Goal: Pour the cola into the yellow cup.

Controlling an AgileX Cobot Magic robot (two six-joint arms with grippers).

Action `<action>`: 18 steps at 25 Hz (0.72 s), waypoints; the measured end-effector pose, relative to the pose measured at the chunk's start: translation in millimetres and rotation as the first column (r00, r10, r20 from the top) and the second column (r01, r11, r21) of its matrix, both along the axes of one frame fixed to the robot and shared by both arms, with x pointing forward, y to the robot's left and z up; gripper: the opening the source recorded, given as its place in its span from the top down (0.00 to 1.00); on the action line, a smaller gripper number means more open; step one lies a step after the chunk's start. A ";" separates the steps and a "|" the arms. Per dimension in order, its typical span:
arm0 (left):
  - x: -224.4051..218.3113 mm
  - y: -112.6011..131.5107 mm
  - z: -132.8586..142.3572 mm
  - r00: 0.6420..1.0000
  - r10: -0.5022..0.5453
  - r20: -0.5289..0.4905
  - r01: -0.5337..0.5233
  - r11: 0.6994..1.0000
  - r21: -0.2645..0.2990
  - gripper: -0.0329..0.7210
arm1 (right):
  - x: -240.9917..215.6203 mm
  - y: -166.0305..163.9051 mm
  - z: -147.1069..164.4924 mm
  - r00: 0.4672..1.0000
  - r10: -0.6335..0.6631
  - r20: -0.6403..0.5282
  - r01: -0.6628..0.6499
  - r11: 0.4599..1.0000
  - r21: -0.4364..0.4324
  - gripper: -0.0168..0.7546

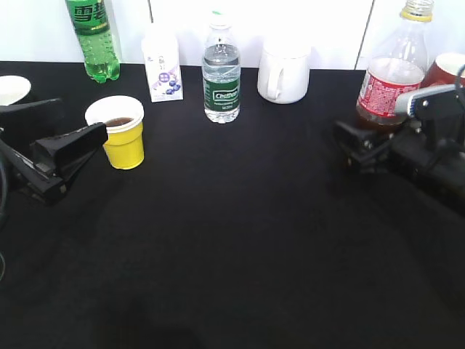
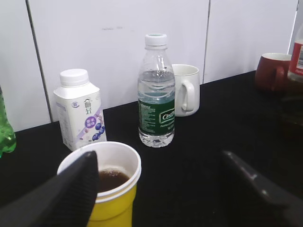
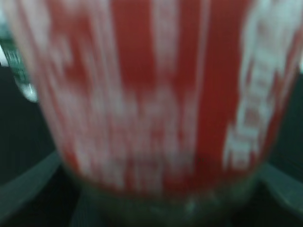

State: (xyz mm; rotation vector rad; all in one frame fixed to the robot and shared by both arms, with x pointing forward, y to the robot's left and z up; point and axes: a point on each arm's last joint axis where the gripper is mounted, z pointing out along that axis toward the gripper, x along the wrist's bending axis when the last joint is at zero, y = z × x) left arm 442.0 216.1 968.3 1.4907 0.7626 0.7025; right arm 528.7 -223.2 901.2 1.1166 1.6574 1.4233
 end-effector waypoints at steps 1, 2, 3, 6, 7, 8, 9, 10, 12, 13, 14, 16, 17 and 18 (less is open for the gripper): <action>0.0 0.0 0.0 1.000 -0.001 0.000 0.001 1.000 0.000 0.17 | -2.5 -1.0 -0.1 0.999 -0.003 -0.036 0.002 1.000 -0.021 0.15; -0.1 -0.2 0.0 1.000 -0.002 -0.001 0.002 1.000 -0.001 0.17 | -5.3 -1.9 2.1 0.999 -0.006 -0.054 0.005 0.999 -0.033 0.15; -0.2 -0.2 -0.2 1.000 -0.002 -0.008 0.002 1.000 -0.008 0.17 | -10.3 -3.1 3.7 0.998 -0.009 -0.069 0.006 0.999 -0.042 0.15; -1.3 -1.1 -4.9 0.997 -0.014 -0.080 0.013 1.000 -0.017 0.17 | -37.8 -9.0 4.1 0.990 -0.016 -0.138 0.006 0.997 -0.072 0.15; -1.8 -1.5 -6.5 0.995 -0.018 -0.101 0.016 1.000 -0.015 0.17 | -44.5 -10.9 5.4 0.986 -0.022 -0.166 0.008 0.996 -0.089 0.15; -2.7 -3.3 -8.0 0.992 -0.023 -0.121 0.022 1.000 -0.014 0.17 | -49.1 -12.8 6.7 0.979 -0.032 -0.201 0.009 0.994 -0.113 0.15; -4.0 -5.6 -10.7 0.988 -0.029 -0.149 0.029 1.000 -0.002 0.17 | -52.2 -14.5 11.5 0.975 -0.042 -0.219 0.013 0.991 -0.133 0.15; -4.2 -8.0 -13.5 0.982 -0.029 -0.188 0.033 0.999 0.014 0.17 | -55.5 -16.6 16.8 0.969 -0.057 -0.239 0.021 0.988 -0.153 0.15; 0.8 -13.6 -12.8 0.960 -0.001 -0.279 0.021 0.997 0.069 0.18 | -64.4 -22.2 28.4 0.950 -0.097 -0.296 0.035 0.978 -0.208 0.15; 4.4 -17.9 -7.9 0.949 0.026 -0.315 0.015 0.992 0.125 0.18 | -68.5 -25.7 33.4 0.930 -0.126 -0.345 0.040 0.968 -0.248 0.15; 7.8 -21.5 -1.9 0.927 0.077 -0.367 -0.001 0.979 0.202 0.18 | -71.3 -29.1 42.7 0.914 -0.156 -0.375 0.048 0.958 -0.282 0.15; 10.8 -31.9 27.2 0.896 0.172 -0.410 -0.039 0.949 0.312 0.18 | -72.6 -36.2 70.8 0.868 -0.235 -0.437 0.082 0.937 -0.341 0.15; 8.2 -34.6 44.2 0.874 0.220 -0.434 -0.065 0.937 0.344 0.18 | -73.0 -39.0 90.4 0.842 -0.274 -0.465 0.113 0.932 -0.346 0.15; 4.7 -35.1 63.5 0.855 0.255 -0.452 -0.094 0.933 0.348 0.19 | -72.5 -39.6 116.5 0.833 -0.294 -0.470 0.155 0.937 -0.312 0.16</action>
